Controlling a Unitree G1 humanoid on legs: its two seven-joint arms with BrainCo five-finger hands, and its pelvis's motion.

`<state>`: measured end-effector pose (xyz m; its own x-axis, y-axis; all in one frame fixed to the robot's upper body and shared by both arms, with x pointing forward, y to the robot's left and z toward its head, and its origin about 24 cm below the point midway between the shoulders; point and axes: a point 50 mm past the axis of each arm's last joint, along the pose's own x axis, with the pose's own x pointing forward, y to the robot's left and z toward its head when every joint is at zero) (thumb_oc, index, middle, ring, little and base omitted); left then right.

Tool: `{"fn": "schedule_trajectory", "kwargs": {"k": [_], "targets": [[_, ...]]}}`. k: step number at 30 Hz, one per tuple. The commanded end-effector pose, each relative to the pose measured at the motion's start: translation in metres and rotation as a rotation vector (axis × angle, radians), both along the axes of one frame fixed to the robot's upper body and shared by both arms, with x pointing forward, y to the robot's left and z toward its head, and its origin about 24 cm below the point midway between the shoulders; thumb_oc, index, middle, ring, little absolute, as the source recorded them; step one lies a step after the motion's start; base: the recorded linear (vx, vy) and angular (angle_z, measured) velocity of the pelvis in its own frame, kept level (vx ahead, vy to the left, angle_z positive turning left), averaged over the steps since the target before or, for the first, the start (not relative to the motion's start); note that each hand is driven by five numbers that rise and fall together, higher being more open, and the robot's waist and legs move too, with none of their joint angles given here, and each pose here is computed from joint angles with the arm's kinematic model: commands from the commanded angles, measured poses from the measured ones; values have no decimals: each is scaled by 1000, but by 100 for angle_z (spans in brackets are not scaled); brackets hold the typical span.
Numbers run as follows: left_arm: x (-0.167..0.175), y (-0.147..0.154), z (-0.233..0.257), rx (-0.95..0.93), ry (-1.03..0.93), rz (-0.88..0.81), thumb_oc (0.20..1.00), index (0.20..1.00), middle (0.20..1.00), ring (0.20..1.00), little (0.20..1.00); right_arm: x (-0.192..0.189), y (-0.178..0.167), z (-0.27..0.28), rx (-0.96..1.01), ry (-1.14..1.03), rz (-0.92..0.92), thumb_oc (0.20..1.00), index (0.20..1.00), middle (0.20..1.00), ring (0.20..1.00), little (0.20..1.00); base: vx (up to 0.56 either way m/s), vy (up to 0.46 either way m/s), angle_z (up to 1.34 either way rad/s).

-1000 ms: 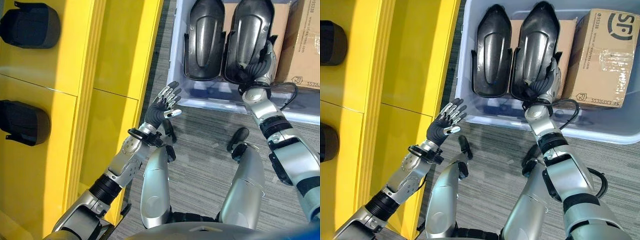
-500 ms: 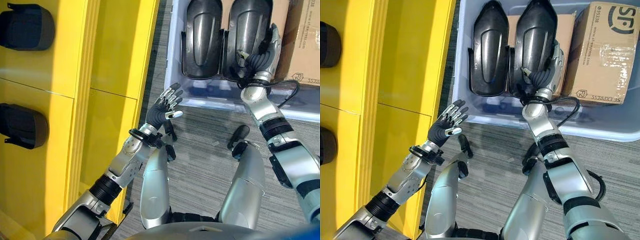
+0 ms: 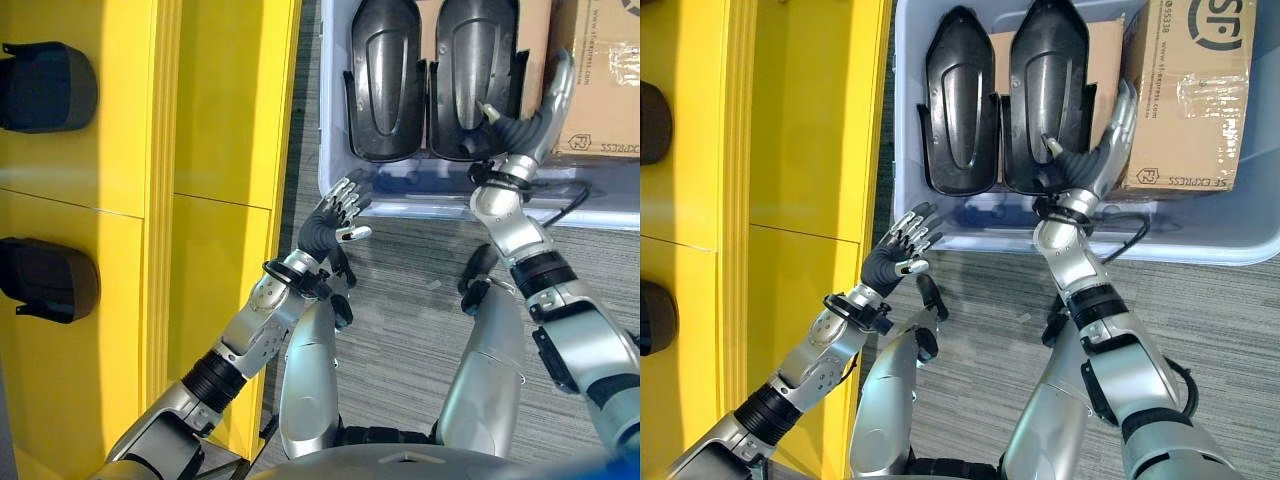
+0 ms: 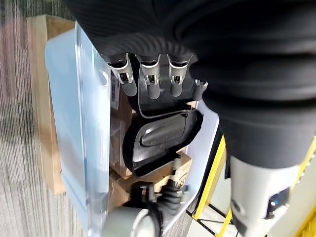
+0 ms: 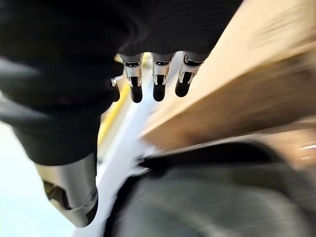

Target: Move parts from the plastic box to the shelf.

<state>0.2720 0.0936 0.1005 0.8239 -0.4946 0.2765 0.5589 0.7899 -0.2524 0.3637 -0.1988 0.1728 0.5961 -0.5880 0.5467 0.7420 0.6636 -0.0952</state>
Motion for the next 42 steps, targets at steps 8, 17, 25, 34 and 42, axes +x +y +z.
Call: {"fn": "schedule_trajectory", "kwargs": {"k": [8, 17, 25, 34, 42], "targets": [[-10, -25, 18, -111, -66, -37, 1000, 1000, 1000, 1000, 1000, 7, -2, 29, 163, -122, 44, 1000, 1000, 1000, 1000, 1000, 5, 1, -4], [-11, -30, 20, -93, -63, -54, 1000, 1000, 1000, 1000, 1000, 12, -11, 36, 60, -78, 11, 1000, 1000, 1000, 1000, 1000, 1, -7, 0], [-11, -28, 18, -92, -57, -47, 1000, 1000, 1000, 1000, 1000, 12, -3, 61, -295, -87, -72, 1000, 1000, 1000, 1000, 1000, 0, 0, 0], [-9, -18, 13, -95, -60, -24, 1000, 1000, 1000, 1000, 1000, 6, 4, 81, -645, -172, -166, 1000, 1000, 1000, 1000, 1000, 0, 0, 0], [-9, -13, 10, -74, -60, -16, 1000, 1000, 1000, 1000, 1000, 6, -10, 72, -530, -140, -183, 1000, 1000, 1000, 1000, 1000, 0, 0, 0]]}}
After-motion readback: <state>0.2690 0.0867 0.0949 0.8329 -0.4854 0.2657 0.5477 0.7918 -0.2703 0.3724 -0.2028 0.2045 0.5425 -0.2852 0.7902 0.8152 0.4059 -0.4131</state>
